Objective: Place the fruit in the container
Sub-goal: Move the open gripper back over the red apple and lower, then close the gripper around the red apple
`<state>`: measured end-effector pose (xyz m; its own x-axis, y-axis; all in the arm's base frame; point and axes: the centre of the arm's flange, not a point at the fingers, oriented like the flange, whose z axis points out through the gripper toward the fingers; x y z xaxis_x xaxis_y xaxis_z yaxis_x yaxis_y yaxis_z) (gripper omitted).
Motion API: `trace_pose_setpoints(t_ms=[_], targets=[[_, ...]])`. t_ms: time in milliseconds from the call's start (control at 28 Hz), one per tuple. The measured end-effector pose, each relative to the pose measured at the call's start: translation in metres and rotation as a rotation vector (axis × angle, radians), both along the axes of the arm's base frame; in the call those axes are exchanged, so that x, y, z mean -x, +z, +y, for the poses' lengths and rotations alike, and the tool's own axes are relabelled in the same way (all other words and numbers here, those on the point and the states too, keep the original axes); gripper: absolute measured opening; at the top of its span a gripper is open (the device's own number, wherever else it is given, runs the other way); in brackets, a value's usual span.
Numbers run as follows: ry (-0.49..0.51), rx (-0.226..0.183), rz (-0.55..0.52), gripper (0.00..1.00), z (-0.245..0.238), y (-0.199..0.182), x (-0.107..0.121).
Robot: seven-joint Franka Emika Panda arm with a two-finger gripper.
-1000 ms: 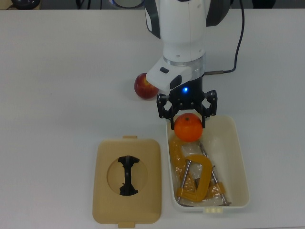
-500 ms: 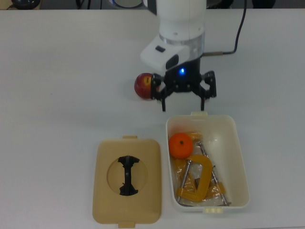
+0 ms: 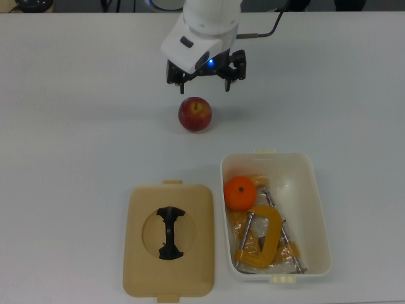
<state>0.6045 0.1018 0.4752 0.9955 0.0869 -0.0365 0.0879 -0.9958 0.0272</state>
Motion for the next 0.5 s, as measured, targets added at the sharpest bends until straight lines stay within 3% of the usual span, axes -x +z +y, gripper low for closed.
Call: trace_pose_setpoints(t_ms=[500], targets=[[0.062,0.083,0.154,1.00,-0.009,-0.082,0.017]])
